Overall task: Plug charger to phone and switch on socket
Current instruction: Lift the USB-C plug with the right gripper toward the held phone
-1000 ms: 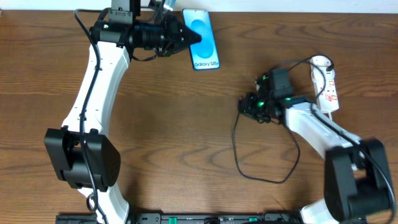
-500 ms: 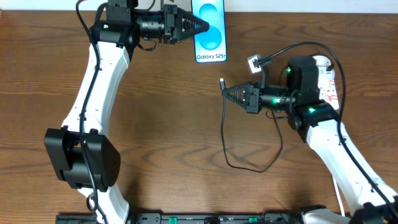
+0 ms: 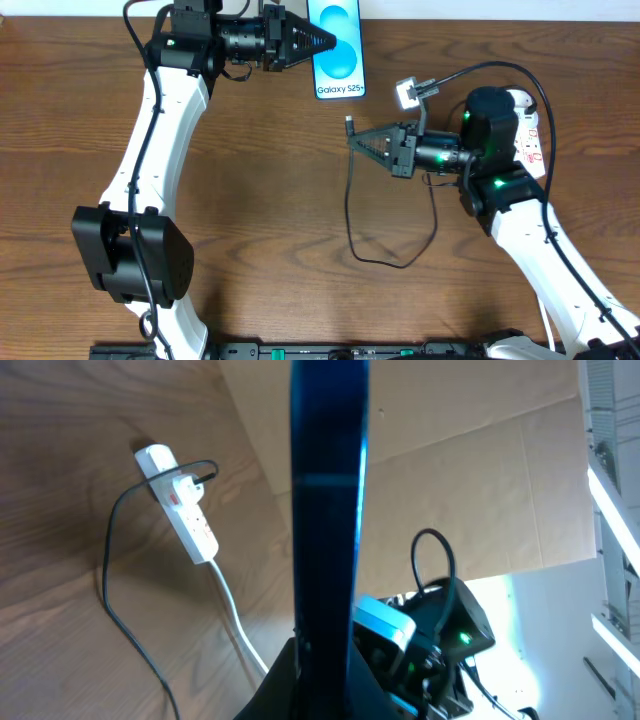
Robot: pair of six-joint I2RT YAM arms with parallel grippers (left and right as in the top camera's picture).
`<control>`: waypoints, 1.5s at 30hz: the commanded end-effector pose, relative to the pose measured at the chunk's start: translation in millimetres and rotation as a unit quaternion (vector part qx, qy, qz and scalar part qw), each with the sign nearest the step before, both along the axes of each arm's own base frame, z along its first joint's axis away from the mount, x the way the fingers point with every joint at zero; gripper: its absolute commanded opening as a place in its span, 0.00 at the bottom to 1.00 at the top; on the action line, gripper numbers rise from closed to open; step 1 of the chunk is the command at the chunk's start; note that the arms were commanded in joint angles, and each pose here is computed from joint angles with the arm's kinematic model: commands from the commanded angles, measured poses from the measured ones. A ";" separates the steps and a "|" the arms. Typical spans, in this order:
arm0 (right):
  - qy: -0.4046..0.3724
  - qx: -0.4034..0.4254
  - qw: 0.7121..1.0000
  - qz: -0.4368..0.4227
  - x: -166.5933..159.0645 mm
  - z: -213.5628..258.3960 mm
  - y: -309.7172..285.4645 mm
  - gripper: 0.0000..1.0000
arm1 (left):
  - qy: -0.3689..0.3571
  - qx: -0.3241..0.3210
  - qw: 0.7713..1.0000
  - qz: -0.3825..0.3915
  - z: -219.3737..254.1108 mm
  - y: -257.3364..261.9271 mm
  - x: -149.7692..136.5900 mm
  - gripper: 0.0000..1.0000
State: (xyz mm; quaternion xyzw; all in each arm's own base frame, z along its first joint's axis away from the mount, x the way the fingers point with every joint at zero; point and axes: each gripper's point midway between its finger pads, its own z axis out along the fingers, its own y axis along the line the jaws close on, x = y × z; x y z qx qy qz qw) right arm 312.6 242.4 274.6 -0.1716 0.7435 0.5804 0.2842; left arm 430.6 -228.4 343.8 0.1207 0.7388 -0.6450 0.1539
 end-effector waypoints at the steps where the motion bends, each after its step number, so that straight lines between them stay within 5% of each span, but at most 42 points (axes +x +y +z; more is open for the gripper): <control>1: 0.014 0.011 1.000 -0.018 2.9 8.6 4.8 0.01 | -0.018 -0.006 1.000 -0.003 18.0 2.1 -6.8 0.07; 45: 0.022 0.022 0.998 -0.057 16.0 15.2 3.2 0.01 | -0.020 -0.007 1.000 -0.017 18.0 -8.6 -13.2 0.07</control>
